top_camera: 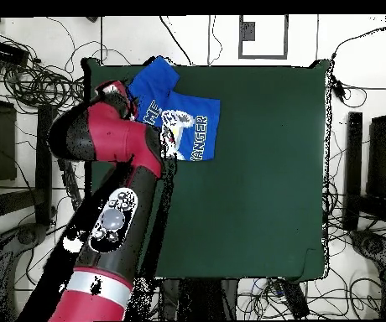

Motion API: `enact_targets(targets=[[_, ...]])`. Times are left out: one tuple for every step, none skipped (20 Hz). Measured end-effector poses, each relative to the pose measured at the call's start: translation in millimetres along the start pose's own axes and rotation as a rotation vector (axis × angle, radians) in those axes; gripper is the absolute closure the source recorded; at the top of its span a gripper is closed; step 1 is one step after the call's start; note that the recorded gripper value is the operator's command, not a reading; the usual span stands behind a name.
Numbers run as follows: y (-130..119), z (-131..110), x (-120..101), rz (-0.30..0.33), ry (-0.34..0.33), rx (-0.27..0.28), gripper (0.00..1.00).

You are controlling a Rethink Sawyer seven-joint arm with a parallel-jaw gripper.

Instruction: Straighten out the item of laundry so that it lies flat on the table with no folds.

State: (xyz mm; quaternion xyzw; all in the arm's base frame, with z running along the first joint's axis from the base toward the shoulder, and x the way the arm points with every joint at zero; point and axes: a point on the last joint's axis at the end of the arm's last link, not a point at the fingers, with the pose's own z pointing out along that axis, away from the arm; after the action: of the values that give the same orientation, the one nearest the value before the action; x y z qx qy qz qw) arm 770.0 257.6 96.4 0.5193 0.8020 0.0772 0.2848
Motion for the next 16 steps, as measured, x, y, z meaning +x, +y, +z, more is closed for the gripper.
enact_targets(targets=[[5,-6,-9,0.013,0.006,-0.010,0.00],[10,-11,-17,0.025,0.013,-0.019,0.00],[12,-15,-22,0.030,0.015,-0.026,0.00],[15,-17,-24,0.033,0.018,-0.030,0.00],[18,-22,-29,0.030,0.017,-0.040,0.00],[22,-28,-33,0.026,0.016,-0.049,0.00],[24,-31,-34,0.020,0.014,-0.053,0.00],[25,-33,-34,0.015,0.012,-0.057,0.00],[27,-36,-34,0.009,0.011,-0.060,0.00],[27,-39,-30,-0.005,0.013,-0.058,0.00],[27,-42,-27,-0.020,0.015,-0.055,0.00],[26,-43,-24,-0.027,0.018,-0.050,0.00],[24,-45,-16,-0.044,0.027,-0.036,0.00],[22,-46,-11,-0.055,0.033,-0.025,0.00],[20,-46,-7,-0.063,0.038,-0.016,0.00],[16,-47,3,-0.083,0.049,0.005,0.00]])
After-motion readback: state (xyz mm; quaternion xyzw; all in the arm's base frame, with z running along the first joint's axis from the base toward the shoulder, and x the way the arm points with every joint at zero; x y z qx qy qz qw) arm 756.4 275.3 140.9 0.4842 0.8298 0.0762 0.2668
